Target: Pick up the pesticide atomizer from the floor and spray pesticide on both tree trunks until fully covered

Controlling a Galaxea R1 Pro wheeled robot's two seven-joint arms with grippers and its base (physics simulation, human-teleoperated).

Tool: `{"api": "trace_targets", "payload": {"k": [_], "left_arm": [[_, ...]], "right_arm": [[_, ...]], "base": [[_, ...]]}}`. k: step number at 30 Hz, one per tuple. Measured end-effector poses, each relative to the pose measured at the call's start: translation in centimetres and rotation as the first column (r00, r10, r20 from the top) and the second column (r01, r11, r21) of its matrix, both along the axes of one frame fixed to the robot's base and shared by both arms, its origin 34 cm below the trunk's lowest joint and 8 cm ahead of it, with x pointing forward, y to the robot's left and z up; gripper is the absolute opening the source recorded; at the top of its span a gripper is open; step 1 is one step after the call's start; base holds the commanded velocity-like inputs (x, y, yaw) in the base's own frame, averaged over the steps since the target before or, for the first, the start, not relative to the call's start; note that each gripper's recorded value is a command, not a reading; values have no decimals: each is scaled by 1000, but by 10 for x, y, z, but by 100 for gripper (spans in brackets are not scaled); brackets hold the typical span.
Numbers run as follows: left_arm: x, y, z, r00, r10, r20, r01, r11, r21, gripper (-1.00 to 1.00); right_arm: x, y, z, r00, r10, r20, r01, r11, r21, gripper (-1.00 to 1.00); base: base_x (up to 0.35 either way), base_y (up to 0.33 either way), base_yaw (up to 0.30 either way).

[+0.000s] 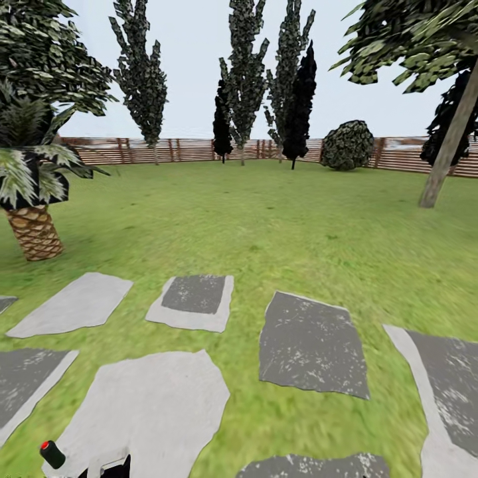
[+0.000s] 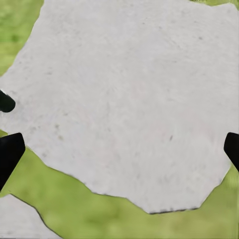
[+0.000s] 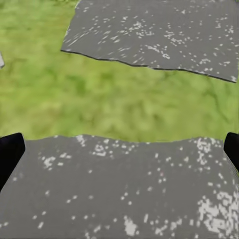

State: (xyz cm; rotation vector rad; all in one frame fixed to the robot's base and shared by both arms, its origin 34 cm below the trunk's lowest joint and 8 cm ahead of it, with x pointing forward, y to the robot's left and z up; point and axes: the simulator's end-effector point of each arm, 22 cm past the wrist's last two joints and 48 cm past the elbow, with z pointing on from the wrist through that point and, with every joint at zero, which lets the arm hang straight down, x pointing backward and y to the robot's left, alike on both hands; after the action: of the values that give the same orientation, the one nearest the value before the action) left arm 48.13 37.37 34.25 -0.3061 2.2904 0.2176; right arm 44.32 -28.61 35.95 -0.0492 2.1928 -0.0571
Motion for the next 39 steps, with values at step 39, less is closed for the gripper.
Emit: {"api": "trace_targets", "payload": {"k": [39], "left_arm": [[0,-1,0,1000,-1,1,1,1000,0,100]], "right_arm": [[0,-1,0,1000,-2,-1,2,1000,-2,100]], "base": [[38,-61,278]]}}
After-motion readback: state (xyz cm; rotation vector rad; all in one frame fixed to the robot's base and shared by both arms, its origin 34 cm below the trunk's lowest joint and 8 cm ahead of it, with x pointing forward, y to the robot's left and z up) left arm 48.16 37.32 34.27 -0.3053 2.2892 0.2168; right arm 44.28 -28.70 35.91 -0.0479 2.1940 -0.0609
